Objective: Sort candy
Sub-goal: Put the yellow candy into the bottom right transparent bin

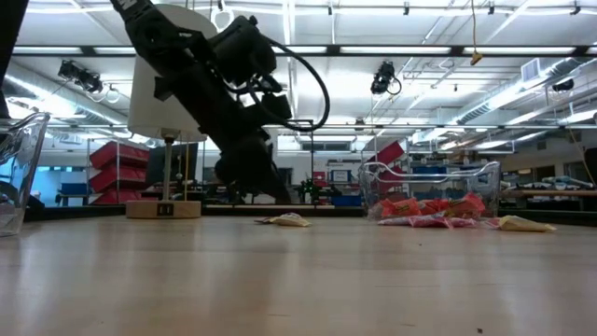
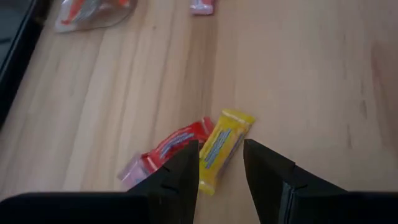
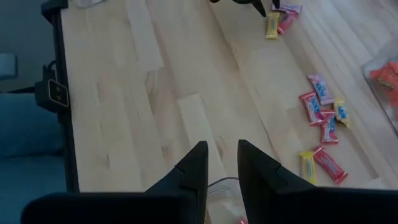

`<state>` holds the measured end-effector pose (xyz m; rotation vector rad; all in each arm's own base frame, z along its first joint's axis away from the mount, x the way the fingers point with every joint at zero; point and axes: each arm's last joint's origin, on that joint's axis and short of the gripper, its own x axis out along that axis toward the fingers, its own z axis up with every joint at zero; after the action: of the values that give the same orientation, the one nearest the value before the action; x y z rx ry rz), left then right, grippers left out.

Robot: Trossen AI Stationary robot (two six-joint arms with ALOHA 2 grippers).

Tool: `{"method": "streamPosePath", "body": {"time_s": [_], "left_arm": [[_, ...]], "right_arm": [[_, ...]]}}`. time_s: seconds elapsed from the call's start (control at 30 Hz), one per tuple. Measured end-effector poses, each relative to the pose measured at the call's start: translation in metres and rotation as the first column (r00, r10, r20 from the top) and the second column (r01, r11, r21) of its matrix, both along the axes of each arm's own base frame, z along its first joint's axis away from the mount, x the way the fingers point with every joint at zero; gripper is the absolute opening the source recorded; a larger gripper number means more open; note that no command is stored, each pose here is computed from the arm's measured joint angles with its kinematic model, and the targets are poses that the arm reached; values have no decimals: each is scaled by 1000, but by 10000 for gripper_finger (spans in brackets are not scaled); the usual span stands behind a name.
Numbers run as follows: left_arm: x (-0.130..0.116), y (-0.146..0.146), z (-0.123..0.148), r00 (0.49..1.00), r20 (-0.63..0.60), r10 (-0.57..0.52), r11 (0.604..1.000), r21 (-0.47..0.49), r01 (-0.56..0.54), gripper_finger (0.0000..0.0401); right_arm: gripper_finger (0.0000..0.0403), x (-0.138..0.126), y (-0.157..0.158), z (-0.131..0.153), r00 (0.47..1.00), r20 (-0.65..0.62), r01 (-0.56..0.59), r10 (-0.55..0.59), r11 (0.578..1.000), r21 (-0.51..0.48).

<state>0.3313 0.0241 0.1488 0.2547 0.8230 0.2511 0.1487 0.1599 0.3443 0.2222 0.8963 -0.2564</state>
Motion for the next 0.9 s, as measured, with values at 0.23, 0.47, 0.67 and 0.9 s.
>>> {"method": "streamPosePath", "body": {"time_s": [0.23,0.47,0.67,0.9], "left_arm": [[-1,2,-1,995,-37,-98,995,5,98,129],[-4,17,-3,997,-55,-54,999,-9,53,130],[-7,20,-6,996,-86,-30,999,-31,27,152],[-2,21,-7,999,-43,-25,999,-32,24,168]], "right_arm": [[73,2,-1,0,1000,-2,-15,15,1000,-14],[73,2,-1,0,1000,8,-15,16,999,-28],[73,2,-2,1,1000,18,-15,15,999,-45],[73,2,-2,0,1000,24,-11,12,998,-55]]}}
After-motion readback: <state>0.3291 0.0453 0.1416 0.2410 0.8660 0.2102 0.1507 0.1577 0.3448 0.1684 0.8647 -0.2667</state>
